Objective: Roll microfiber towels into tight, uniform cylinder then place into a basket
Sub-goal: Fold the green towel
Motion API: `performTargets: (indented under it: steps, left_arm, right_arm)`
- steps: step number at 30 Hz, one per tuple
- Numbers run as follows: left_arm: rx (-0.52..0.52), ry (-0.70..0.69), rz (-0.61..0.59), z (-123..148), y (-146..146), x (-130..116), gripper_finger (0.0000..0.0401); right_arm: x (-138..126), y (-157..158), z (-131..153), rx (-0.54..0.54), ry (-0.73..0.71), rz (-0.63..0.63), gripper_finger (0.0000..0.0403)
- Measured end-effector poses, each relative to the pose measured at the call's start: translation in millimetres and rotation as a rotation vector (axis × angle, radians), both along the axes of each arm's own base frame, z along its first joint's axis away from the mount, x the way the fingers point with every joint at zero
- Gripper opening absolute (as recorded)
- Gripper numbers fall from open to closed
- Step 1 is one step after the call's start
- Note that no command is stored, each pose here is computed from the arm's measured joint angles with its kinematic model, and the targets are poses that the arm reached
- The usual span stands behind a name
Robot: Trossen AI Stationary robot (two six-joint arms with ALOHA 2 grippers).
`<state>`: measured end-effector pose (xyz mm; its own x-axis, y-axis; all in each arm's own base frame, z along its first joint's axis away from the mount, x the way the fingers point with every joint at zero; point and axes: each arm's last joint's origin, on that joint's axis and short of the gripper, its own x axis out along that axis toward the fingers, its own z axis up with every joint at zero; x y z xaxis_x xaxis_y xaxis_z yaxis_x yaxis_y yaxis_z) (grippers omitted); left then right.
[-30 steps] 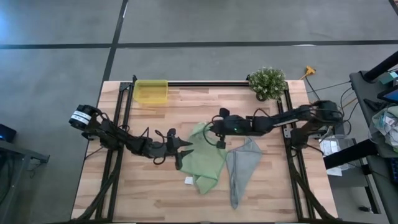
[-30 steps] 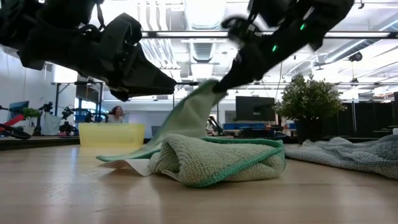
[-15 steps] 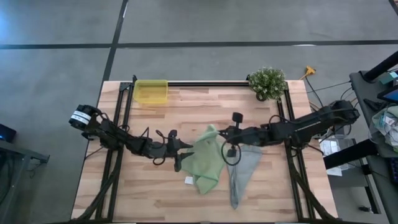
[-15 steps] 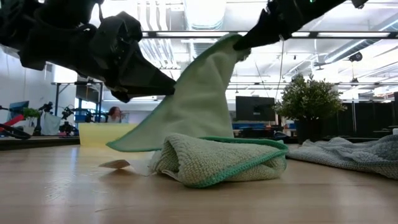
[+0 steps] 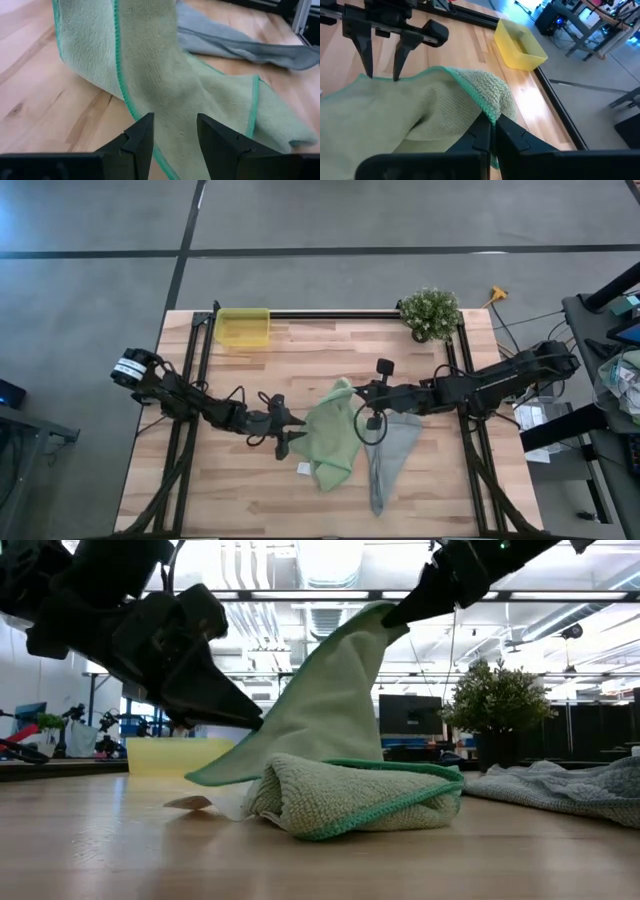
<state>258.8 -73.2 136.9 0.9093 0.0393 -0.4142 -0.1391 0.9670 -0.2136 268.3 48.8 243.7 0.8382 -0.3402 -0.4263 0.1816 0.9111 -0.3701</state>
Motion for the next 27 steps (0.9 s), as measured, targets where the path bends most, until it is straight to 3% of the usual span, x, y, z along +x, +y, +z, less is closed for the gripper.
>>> performTargets:
  steps: [8,12,21,27]
  left_arm:
    - [-0.004,-0.001,0.004,0,0,0,0.0134]
    - [-0.060,0.029,0.033,-3,0,-2,0.0134]
    - [-0.046,0.067,0.051,-7,2,-4,0.0134]
    - [-0.180,0.086,0.043,-10,0,-3,0.0134]
  right_arm:
    - [-7,7,5,0.009,0.001,0.028,0.0009]
    - [-10,10,8,0.013,-0.013,0.040,0.0009]
    - [-18,15,15,0.007,-0.036,0.047,0.0009]
    - [-17,15,14,0.006,-0.033,0.047,0.0009]
